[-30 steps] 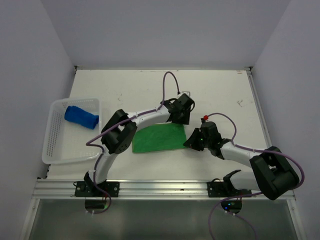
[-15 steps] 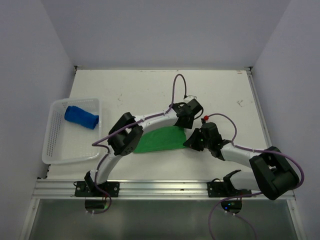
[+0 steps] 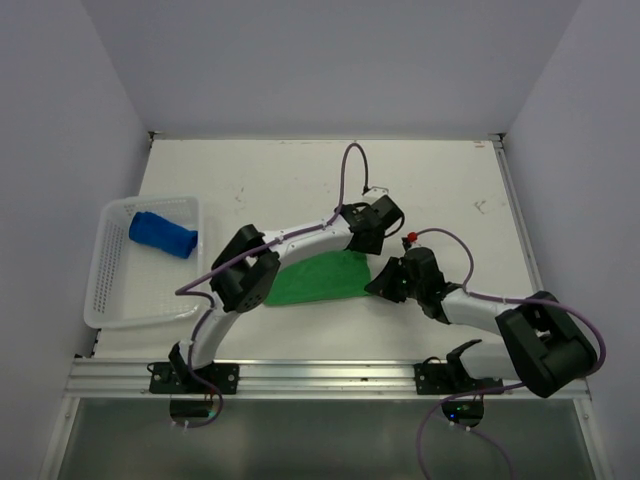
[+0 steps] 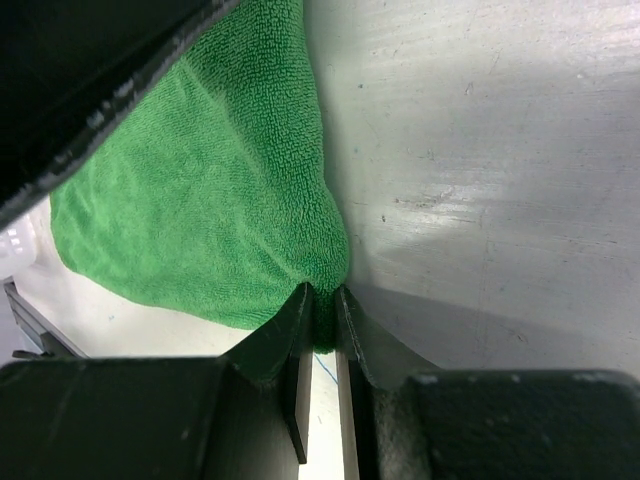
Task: Roll the towels
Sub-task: Roll the towel
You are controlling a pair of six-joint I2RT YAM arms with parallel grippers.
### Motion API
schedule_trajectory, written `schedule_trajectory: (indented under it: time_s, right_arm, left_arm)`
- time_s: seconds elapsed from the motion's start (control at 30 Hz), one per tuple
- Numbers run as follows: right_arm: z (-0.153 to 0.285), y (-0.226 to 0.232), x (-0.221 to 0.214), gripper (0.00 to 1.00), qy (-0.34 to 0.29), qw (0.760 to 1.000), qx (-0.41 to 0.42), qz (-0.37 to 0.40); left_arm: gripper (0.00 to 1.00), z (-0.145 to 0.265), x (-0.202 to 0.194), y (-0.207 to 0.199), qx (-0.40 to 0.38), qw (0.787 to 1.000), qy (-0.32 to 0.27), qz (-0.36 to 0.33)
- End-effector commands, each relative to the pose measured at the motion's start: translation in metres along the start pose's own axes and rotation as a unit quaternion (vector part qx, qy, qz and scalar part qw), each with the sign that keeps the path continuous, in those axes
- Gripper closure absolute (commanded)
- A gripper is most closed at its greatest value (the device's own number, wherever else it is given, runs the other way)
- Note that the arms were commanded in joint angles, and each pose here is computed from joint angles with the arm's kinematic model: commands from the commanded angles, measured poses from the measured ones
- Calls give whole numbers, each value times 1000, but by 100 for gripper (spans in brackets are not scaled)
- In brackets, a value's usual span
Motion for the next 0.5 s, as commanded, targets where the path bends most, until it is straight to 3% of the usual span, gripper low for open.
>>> schedule_trajectory:
  time_s: [0.0,0.47]
  right_arm:
    - [2,-30,-29,84,42,998,-51,-1]
    - [-2,-34,-34,85,56,997,-54,4]
  left_arm:
    - [47,23,6,0,-8,1000,-10,20]
    - [46,-10,-9,-2,12,1000,9,-5]
Point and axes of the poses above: each gripper's point midway between its finger pads, its own z axis back along the fingers, its own y axis along the line the jaws close on, x = y × z, the point moved 2 cm from there along z, back along the fingers, and after that the axes turned 8 degrees about z, right-handed, at the moved point
